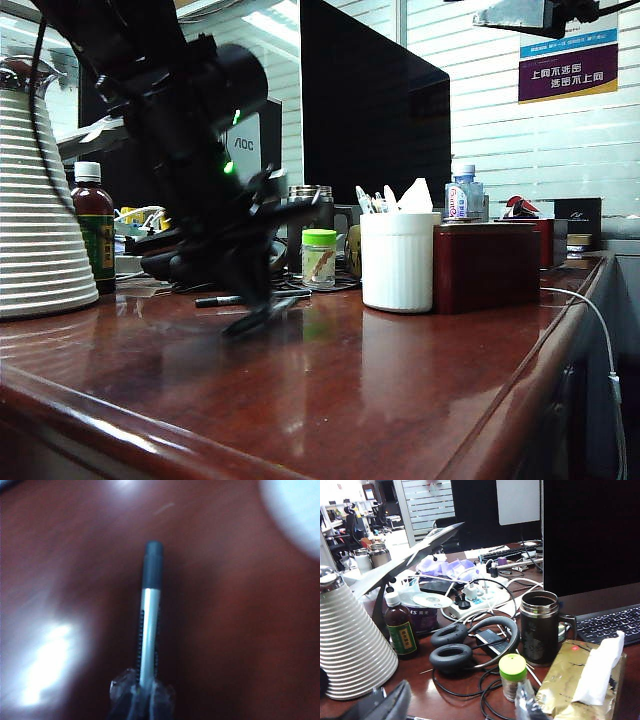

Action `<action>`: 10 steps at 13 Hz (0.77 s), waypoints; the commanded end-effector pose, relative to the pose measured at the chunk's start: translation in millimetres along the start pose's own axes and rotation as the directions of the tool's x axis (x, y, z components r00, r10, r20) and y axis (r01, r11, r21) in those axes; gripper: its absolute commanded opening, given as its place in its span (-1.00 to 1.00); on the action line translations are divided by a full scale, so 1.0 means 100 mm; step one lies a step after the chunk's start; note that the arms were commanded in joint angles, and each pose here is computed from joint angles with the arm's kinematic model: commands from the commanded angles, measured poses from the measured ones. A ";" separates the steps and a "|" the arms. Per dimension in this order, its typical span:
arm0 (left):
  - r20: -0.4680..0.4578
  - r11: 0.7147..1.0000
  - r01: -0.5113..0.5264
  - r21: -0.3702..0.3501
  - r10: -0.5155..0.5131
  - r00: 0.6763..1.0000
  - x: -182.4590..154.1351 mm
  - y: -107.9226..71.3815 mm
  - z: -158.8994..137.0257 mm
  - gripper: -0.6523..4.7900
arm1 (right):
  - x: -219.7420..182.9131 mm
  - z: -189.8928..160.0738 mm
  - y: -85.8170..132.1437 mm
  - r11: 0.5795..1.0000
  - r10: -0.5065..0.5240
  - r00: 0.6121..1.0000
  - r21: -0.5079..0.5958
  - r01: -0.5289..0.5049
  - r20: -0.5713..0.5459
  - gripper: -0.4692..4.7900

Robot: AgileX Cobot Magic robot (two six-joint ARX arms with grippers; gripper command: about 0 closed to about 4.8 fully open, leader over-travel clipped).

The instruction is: Pick up all the pens on the desk and put them into the pen holder one by one.

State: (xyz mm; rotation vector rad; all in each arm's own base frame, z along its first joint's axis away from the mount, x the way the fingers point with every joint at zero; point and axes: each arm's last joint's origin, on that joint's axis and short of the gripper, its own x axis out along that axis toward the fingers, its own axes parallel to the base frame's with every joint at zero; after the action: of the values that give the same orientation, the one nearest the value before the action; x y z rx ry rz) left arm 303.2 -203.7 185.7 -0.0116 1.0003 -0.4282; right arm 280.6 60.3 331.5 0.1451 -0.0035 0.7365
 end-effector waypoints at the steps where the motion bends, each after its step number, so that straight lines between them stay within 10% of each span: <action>1: 0.442 0.931 0.357 0.073 -0.351 0.825 -0.78 -0.20 0.51 -0.78 | -0.13 0.01 -0.16 1.000 -0.023 0.999 0.005 0.023 -0.031 0.22; 4: 0.230 0.976 0.152 0.156 -0.186 0.955 -0.66 -0.10 0.28 -0.08 | -0.02 -0.47 -0.08 0.994 0.066 0.928 -0.055 -0.093 -0.366 0.22; 10: 0.036 0.976 0.002 0.218 -0.010 0.999 -0.60 0.00 0.07 -0.08 | 0.40 -1.43 -0.02 0.992 0.086 0.724 -0.008 -0.126 -0.685 0.22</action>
State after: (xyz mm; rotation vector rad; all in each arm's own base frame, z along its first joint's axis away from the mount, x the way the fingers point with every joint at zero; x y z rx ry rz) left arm 282.3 -183.7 238.0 0.1633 0.9058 -0.5405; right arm 303.8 104.0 194.0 -0.1874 0.6827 0.8671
